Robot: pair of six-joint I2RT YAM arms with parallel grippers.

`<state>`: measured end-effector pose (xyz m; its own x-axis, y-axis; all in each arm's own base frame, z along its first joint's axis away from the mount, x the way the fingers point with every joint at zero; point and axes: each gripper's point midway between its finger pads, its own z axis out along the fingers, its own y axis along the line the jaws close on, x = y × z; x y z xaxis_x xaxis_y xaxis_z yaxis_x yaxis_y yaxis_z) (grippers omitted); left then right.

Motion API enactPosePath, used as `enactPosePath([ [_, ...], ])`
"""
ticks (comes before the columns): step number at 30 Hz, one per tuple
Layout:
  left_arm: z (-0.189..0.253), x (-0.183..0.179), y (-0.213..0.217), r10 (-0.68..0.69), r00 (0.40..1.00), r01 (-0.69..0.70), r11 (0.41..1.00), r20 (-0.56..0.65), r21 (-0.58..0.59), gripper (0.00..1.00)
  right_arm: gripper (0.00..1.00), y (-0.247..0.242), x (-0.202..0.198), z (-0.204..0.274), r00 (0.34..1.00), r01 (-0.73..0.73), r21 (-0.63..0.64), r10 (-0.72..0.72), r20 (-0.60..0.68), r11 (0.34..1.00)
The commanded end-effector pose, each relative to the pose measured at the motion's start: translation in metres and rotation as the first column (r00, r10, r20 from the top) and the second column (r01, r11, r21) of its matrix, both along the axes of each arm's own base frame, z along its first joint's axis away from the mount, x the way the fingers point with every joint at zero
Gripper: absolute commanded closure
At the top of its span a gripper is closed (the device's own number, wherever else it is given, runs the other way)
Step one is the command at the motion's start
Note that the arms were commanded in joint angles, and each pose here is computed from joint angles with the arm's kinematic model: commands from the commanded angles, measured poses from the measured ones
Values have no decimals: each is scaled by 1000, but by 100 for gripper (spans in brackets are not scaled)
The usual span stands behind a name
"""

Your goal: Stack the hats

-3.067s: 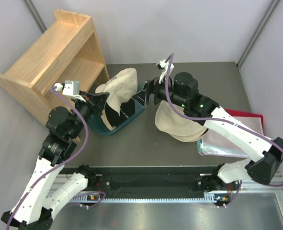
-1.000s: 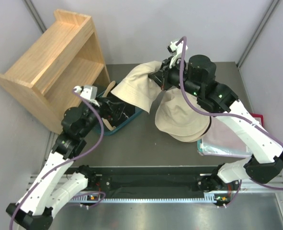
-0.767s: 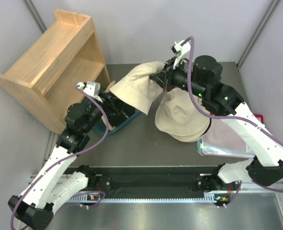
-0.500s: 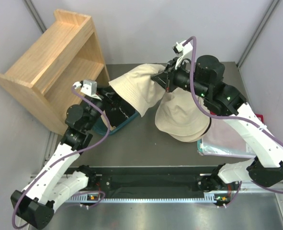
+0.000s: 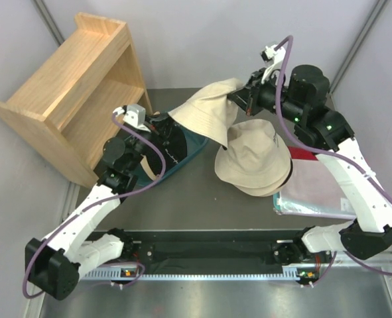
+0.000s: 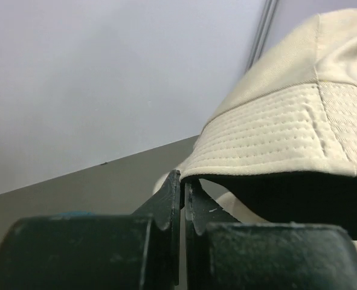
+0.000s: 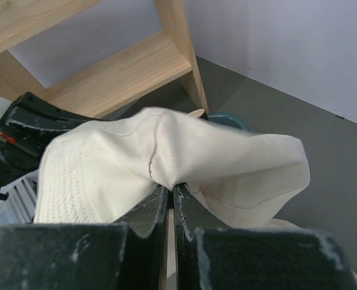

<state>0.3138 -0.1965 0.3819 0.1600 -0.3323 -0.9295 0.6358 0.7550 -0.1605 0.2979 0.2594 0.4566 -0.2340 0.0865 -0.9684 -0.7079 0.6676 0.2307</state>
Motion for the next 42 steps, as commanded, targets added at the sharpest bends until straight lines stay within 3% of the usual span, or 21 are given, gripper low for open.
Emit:
enactPosePath([
  [1,36,30,3,90,990,-89,996,113,-6,100,100,-24,-9,63,989,-5,59,-4,150,998],
  [9,61,54,-40,-66,980,77,996,188,-54,100,100,-81,18,83,966,128,17,-128,224,992],
  [15,70,60,-75,-170,962,190,979,212,-78,100,100,-137,15,107,934,225,26,-224,277,974],
  [29,-6,31,-156,-309,943,304,951,119,61,100,100,-188,-34,64,850,460,-17,-435,297,888],
  [33,-27,30,-155,-277,957,271,960,90,69,100,100,-184,-48,57,866,433,-19,-411,285,901],
  [42,-68,33,-122,-130,991,129,990,17,64,100,100,-154,-42,-8,944,308,-40,-300,138,951],
])
